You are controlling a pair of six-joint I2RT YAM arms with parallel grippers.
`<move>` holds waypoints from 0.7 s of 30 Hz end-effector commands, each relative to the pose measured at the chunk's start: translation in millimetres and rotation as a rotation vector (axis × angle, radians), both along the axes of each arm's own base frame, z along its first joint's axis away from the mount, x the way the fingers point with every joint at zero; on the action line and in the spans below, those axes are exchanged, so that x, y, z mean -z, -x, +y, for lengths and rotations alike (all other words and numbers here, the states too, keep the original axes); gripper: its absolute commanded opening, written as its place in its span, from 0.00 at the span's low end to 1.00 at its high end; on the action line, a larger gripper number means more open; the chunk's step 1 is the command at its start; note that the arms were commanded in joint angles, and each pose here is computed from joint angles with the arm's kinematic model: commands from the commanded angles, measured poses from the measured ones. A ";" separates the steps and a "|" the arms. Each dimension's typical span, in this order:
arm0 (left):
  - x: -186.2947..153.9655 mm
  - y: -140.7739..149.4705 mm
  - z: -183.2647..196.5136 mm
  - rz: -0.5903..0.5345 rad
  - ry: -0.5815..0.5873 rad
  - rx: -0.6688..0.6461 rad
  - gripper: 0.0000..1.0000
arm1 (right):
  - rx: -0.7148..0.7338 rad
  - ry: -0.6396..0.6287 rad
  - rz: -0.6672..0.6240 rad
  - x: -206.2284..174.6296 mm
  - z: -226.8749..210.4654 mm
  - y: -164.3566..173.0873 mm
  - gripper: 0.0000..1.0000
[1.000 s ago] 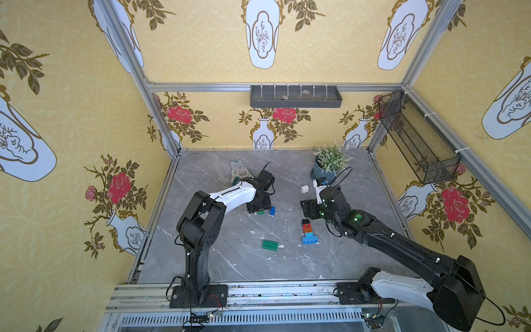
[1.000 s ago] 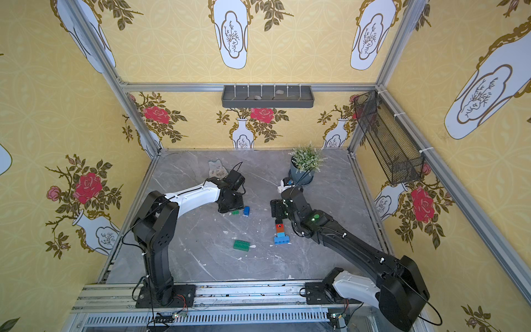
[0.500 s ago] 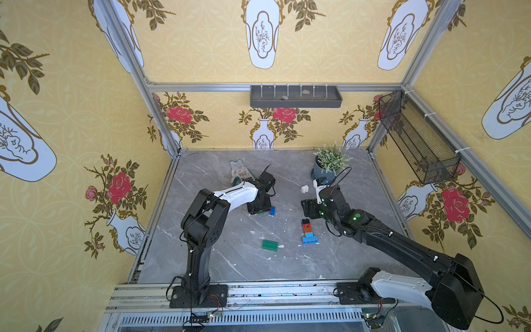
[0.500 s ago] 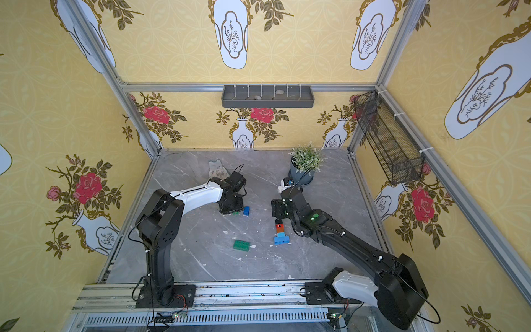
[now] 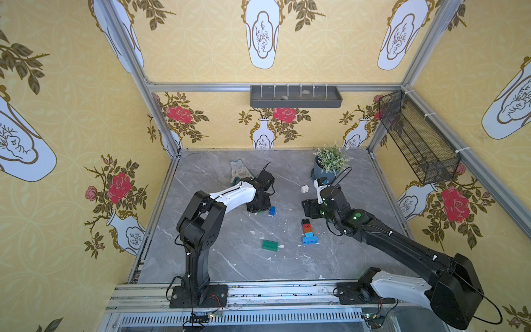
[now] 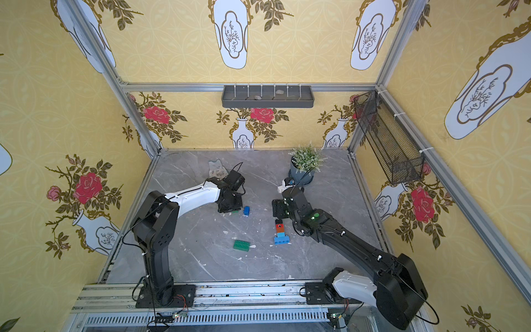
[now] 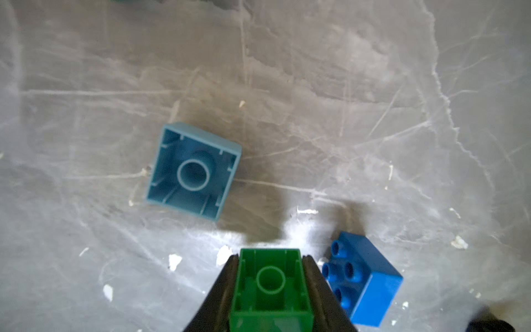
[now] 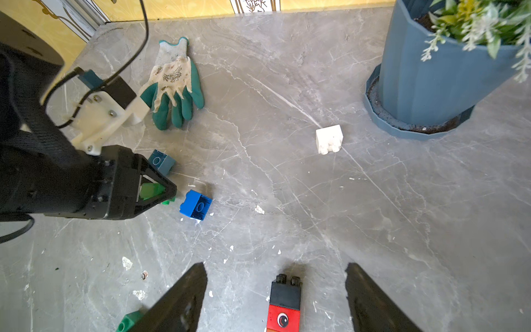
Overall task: Assemble the number 1 with lego
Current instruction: Pick up the lego brick from the center of the board.
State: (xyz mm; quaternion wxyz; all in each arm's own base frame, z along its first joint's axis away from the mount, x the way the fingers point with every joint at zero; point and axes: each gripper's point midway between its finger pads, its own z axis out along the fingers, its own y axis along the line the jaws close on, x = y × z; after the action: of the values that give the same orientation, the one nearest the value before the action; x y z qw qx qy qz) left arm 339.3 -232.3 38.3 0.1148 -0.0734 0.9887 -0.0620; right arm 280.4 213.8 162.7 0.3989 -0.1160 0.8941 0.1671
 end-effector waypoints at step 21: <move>-159.8 24.2 -16.1 -0.173 0.792 -0.351 0.35 | -0.379 -0.268 -0.175 -70.1 100.5 8.3 0.70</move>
State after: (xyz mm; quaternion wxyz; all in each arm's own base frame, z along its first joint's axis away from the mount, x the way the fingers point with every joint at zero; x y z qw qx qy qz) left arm 312.5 -235.8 182.2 0.1813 -0.2506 0.8792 -0.3625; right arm 275.8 288.4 201.2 0.4082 -0.2057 0.8379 0.2983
